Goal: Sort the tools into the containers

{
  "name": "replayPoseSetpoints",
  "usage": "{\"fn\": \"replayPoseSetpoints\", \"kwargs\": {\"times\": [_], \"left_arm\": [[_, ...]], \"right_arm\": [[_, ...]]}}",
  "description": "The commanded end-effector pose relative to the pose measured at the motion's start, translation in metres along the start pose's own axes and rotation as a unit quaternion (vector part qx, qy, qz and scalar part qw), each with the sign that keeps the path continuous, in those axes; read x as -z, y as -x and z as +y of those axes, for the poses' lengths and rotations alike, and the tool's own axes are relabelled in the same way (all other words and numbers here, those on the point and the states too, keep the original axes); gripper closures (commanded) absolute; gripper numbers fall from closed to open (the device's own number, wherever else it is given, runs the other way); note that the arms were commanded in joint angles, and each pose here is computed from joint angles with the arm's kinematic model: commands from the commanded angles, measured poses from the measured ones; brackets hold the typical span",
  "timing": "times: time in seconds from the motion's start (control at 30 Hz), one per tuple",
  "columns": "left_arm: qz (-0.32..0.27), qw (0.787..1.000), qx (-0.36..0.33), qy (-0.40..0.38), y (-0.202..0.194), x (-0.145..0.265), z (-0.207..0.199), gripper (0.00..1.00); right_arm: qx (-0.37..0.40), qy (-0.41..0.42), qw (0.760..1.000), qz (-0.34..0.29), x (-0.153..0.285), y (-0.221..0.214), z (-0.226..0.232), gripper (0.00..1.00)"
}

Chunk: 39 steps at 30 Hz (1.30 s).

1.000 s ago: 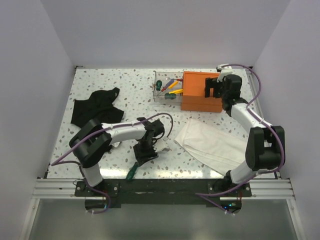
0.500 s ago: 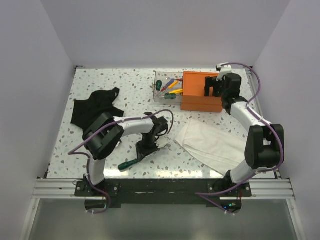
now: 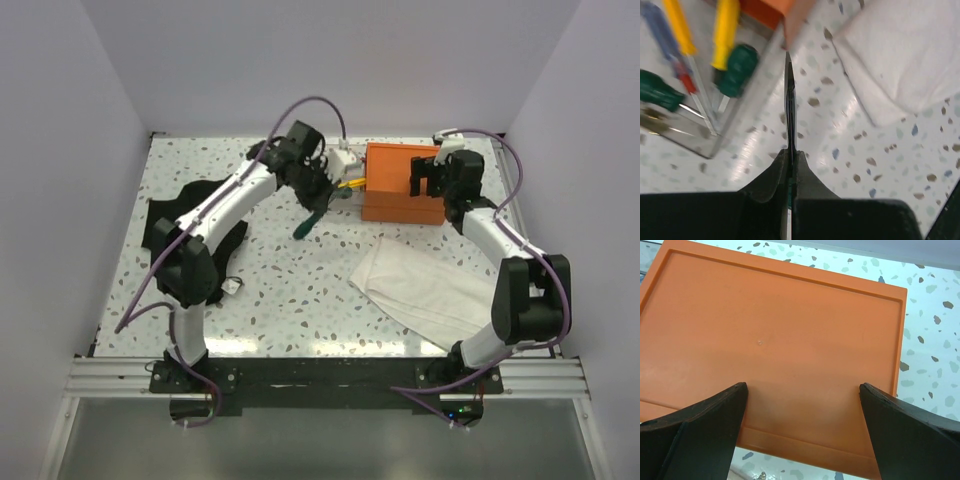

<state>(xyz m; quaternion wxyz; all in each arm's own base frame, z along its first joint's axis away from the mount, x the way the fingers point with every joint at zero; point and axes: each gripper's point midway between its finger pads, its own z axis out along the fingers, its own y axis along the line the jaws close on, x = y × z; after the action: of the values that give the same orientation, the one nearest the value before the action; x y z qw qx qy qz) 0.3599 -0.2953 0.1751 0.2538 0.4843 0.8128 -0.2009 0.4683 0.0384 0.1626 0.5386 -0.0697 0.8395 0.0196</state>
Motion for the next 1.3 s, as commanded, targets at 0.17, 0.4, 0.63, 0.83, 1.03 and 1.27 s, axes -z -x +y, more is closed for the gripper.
{"fn": "replayPoseSetpoints", "kwargs": {"times": [0.17,0.4,0.63,0.83,1.03,1.27], "left_arm": [[-0.256,0.950,-0.099,0.151,0.170,0.072,0.096,1.00],[-0.259,0.951,-0.070,0.153,0.167,0.030,0.115,1.00],[-0.207,0.965,-0.049,0.153,0.137,0.015,0.113,1.00],[-0.164,0.977,-0.037,0.129,0.112,0.000,0.101,1.00],[-0.187,0.966,-0.011,0.177,0.125,0.022,0.112,0.44],[-0.289,0.920,-0.008,0.265,0.177,0.094,0.131,0.39]], "right_arm": [[0.031,0.001,0.982,0.184,0.026,-0.110,0.000,0.02],[0.034,-0.002,0.983,0.179,0.030,-0.109,-0.002,0.01],[0.035,-0.002,0.983,0.181,0.033,-0.113,-0.002,0.02],[0.031,0.001,0.983,0.181,0.030,-0.116,-0.001,0.02],[0.033,0.000,0.983,0.183,0.028,-0.114,-0.001,0.01],[0.031,0.004,0.983,0.183,0.029,-0.115,0.001,0.01]]}}
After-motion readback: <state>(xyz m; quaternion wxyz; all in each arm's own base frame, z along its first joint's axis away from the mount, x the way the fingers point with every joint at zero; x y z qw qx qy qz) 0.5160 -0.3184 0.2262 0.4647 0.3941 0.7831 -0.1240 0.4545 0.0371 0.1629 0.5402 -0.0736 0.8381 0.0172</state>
